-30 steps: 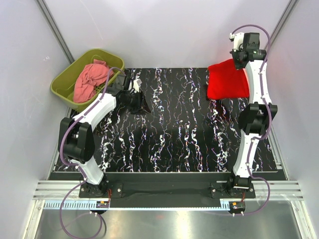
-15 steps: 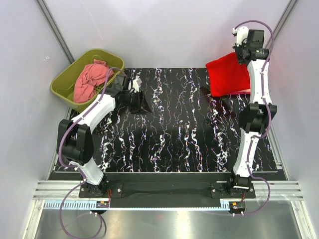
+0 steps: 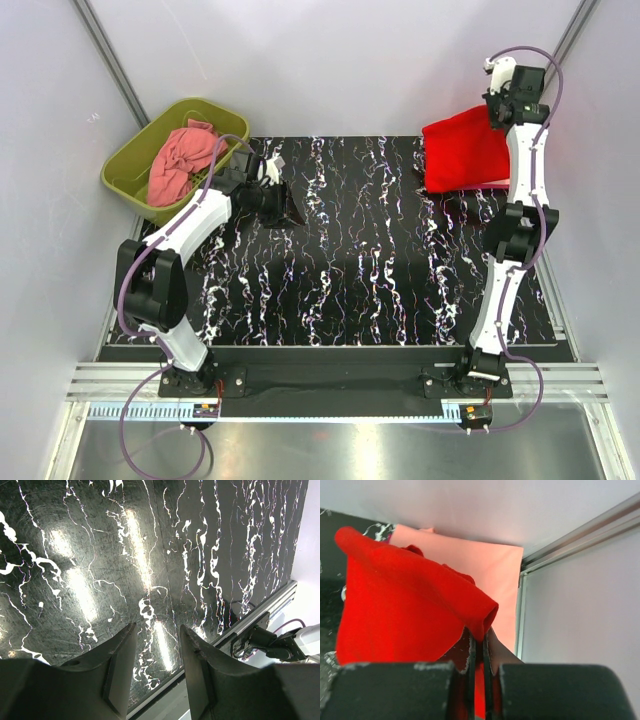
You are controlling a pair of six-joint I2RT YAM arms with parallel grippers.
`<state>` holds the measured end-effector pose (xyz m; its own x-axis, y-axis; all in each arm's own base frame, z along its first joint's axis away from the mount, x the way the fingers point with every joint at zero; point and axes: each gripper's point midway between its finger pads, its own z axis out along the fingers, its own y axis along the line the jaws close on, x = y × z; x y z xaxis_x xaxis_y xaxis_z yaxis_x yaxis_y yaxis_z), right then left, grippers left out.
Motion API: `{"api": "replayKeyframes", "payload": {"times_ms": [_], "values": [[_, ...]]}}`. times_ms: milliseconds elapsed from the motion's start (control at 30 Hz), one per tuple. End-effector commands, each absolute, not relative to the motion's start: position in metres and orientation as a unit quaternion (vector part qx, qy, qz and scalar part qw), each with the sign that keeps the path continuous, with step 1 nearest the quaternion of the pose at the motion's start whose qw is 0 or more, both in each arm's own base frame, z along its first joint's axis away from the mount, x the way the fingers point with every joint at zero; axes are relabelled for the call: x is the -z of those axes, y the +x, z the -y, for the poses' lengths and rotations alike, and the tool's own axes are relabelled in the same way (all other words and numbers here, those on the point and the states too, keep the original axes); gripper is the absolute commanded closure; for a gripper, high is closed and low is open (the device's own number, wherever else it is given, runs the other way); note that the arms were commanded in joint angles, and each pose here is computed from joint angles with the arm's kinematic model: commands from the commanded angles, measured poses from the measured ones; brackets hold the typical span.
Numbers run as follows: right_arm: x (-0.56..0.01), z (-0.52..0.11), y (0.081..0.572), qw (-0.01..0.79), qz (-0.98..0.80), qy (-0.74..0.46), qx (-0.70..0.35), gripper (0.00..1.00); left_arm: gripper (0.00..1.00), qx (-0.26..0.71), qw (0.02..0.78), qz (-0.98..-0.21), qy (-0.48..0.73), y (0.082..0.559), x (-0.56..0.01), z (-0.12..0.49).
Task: Fold and stack the t-shirts
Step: Neatly place the folded tshirt to the corner
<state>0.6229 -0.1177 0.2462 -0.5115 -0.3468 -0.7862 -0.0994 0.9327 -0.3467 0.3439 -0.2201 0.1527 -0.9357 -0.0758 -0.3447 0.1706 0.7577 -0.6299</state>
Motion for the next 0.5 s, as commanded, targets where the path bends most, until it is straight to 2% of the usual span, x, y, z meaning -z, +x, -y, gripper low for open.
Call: {"api": "replayKeyframes", "payload": {"times_ms": [0, 267, 400, 467], "values": [[-0.286, 0.14, 0.646, 0.556, -0.812, -0.101, 0.144, 1.0, 0.55, 0.365, 0.205, -0.908, 0.033, 0.346, -0.173, 0.222], [-0.26, 0.172, 0.672, 0.583, -0.794, -0.071, 0.157, 1.0, 0.55, 0.363, 0.203, -0.909, 0.032, 0.345, -0.171, 0.221], [-0.23, 0.183, 0.688, 0.584, -0.791, -0.065, 0.171, 0.91, 0.55, 0.364, 0.205, -0.908, 0.034, 0.344, -0.172, 0.222], [-0.223, 0.189, 0.696, 0.592, -0.785, -0.058, 0.176, 0.81, 0.55, 0.365, 0.204, -0.908, 0.033, 0.344, -0.172, 0.222]]}}
